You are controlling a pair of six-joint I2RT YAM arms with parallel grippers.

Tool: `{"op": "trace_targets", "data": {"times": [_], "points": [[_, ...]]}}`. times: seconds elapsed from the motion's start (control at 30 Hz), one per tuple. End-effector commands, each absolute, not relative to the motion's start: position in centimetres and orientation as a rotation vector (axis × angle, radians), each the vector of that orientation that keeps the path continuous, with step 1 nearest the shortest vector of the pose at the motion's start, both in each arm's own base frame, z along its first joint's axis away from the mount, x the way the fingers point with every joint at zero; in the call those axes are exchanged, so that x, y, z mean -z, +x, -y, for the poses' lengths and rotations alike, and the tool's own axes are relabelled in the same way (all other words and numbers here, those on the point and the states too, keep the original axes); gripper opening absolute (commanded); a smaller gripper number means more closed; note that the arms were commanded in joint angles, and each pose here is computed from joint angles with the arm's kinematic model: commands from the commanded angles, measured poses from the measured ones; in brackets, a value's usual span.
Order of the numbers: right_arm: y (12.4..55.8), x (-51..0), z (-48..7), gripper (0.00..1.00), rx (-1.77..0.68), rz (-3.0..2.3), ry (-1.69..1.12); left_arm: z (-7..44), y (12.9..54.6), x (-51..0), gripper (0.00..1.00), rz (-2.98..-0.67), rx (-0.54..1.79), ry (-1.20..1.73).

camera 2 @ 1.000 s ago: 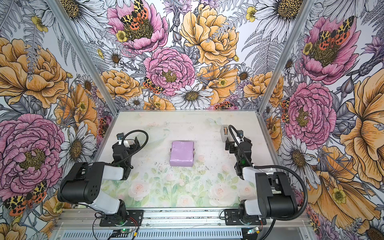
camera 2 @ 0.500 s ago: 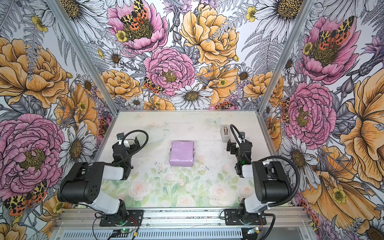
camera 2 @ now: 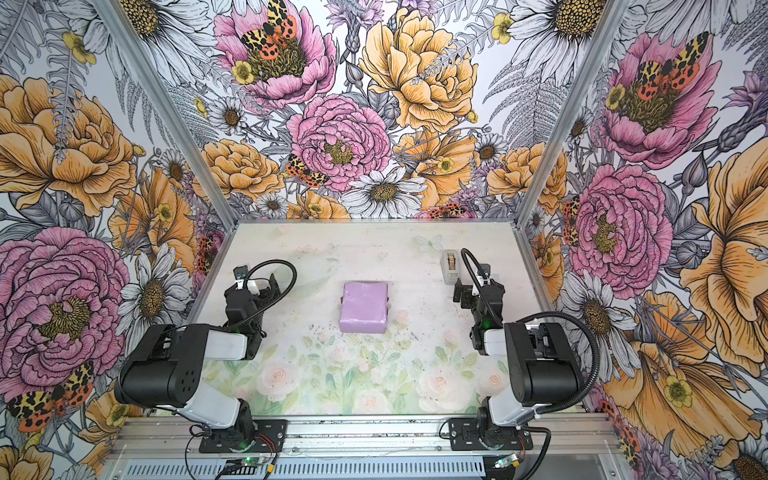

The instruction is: Wrap the gift box in paper

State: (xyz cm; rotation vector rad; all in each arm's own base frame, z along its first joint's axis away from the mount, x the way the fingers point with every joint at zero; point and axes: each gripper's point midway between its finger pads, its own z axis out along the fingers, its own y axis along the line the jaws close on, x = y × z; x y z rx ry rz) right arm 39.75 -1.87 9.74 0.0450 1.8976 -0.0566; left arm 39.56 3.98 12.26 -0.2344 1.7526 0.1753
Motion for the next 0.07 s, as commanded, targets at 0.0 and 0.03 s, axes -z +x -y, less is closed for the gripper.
{"op": "trace_targets", "data": {"times": [0.0,0.03], "points": [[40.36,-11.02,2.06,0.99,0.038,-1.857,0.061,-3.48,40.03,-13.19,0.99,-1.726,-0.156,-0.225],[40.35,-11.01,2.05,1.00,0.037,-1.857,0.062,-3.46,40.02,-13.14,0.99,-1.727,-0.159,-0.226]]}}
